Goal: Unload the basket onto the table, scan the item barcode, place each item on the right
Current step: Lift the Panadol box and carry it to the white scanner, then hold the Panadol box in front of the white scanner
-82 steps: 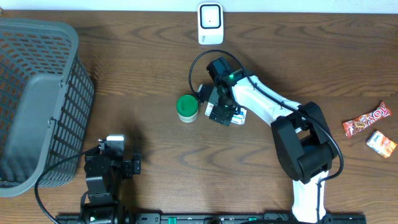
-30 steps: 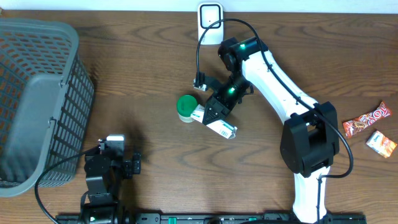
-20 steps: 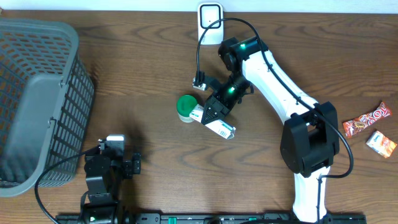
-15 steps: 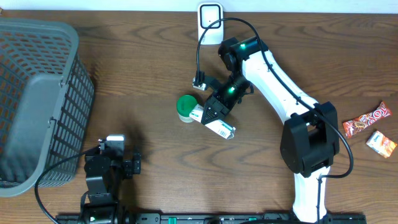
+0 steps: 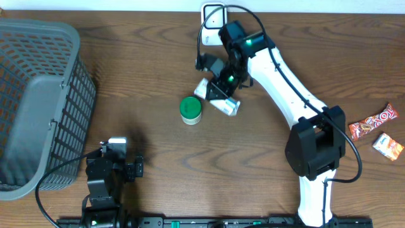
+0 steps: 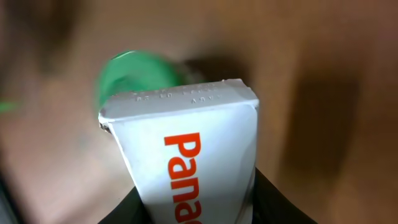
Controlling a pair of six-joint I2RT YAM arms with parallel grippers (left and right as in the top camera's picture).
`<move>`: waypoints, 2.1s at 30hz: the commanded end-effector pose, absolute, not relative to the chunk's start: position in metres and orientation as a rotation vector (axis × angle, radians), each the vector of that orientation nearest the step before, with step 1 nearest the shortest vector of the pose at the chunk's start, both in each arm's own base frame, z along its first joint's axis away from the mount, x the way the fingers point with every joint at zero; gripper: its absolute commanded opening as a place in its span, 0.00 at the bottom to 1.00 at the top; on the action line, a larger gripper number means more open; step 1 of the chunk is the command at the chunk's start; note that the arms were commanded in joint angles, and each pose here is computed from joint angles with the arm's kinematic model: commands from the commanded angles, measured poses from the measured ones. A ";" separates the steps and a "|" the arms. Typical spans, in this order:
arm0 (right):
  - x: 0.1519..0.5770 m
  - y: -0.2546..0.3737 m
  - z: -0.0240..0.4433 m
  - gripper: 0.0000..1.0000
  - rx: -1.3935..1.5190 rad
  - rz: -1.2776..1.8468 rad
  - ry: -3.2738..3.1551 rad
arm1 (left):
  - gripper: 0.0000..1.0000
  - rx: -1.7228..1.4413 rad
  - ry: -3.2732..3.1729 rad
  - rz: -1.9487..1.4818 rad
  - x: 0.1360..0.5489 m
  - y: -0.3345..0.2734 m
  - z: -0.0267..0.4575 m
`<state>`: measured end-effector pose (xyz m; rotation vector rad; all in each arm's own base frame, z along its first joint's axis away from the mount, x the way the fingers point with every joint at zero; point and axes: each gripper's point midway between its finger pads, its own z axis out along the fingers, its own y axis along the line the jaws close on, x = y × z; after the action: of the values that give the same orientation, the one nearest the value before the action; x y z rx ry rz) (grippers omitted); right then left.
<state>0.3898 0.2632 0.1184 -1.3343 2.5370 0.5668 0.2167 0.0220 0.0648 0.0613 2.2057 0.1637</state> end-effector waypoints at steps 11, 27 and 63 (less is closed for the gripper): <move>0.493 0.236 0.141 0.43 -1.196 -0.022 2.296 | 1.00 0.061 2.242 0.175 0.211 0.023 0.054; 0.599 0.238 0.135 0.38 -1.105 -0.400 1.951 | 1.00 0.061 2.242 0.175 0.211 0.023 0.054; 0.677 0.300 0.125 0.38 -1.196 -0.601 1.471 | 1.00 0.061 2.242 0.175 0.211 0.023 0.054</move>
<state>0.6783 0.2906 0.1354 -1.1665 1.4830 -0.6056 0.2167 0.0220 0.0648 0.0613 2.2057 0.1637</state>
